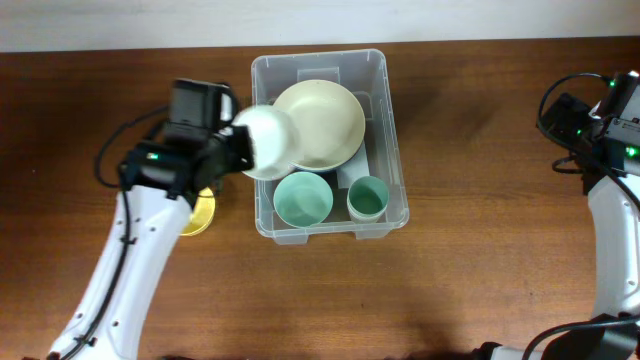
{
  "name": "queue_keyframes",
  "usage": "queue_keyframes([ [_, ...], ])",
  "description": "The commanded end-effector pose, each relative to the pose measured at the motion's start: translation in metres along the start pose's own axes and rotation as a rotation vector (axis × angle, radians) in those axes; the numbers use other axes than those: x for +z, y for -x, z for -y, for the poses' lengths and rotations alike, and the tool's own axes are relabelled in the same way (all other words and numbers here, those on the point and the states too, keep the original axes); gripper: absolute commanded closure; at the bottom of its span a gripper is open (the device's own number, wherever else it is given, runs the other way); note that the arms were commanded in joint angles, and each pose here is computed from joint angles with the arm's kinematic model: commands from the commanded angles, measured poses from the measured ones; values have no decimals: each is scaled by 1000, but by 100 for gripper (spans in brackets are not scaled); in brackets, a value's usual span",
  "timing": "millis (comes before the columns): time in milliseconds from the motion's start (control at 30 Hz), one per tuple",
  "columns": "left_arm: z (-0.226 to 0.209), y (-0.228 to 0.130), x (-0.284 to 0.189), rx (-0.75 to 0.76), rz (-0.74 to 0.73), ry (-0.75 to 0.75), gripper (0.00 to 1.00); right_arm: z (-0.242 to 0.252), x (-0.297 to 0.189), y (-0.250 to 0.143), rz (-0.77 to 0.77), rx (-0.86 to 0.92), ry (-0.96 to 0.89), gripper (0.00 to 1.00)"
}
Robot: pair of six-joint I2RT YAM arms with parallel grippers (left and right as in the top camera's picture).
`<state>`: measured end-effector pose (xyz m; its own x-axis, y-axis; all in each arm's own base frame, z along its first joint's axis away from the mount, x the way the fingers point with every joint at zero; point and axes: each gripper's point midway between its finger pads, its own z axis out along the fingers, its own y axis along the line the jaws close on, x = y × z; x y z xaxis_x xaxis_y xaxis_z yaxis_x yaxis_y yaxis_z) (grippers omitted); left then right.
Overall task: Pack container
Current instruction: 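Lower the white bowl onto the mint bowl and release, then move the left gripper over the yellow bowl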
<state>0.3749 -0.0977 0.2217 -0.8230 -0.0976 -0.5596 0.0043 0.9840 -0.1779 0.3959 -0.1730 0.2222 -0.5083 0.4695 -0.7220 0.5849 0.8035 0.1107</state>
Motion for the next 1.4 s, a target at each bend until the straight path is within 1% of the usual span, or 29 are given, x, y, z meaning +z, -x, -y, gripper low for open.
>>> queue_keyframes([
  [0, 25, -11, 3, 55, -36, -42, 99, 1, -4, 7, 20, 5, -6, 1],
  [167, 45, -29, 15, 112, -92, -55, 99, 1, -4, 7, 20, 5, -5, 1],
  [333, 50, -43, 31, 134, -155, -41, 100, 1, -4, 7, 20, 5, -6, 1],
  [433, 49, -49, 38, 139, -186, -31, 98, 1, -4, 7, 20, 5, -6, 1],
  [467, 49, -51, 39, 139, -192, -28, 91, 1, -4, 7, 20, 5, -6, 1],
  [533, 48, -51, 40, 139, -194, -28, 65, 1, -4, 7, 20, 5, -6, 1],
  [600, 49, -50, 40, 139, -192, -28, 58, 1, -4, 7, 20, 5, -6, 1],
  [667, 47, -49, 40, 136, -189, -26, 54, 1, -4, 7, 20, 5, -6, 1],
  [833, 35, -35, 35, 100, -160, -14, 52, 1, -4, 7, 20, 5, -6, 1],
  [1033, -5, -16, 23, 3, -125, 38, 52, 1, -4, 7, 20, 5, -6, 1],
  [1200, -50, -15, 20, -95, -147, 106, 52, 1, -4, 7, 20, 5, -6, 1],
  [1367, -74, -18, 28, -167, -164, 150, 52, 1, -4, 7, 20, 5, -6, 1],
])
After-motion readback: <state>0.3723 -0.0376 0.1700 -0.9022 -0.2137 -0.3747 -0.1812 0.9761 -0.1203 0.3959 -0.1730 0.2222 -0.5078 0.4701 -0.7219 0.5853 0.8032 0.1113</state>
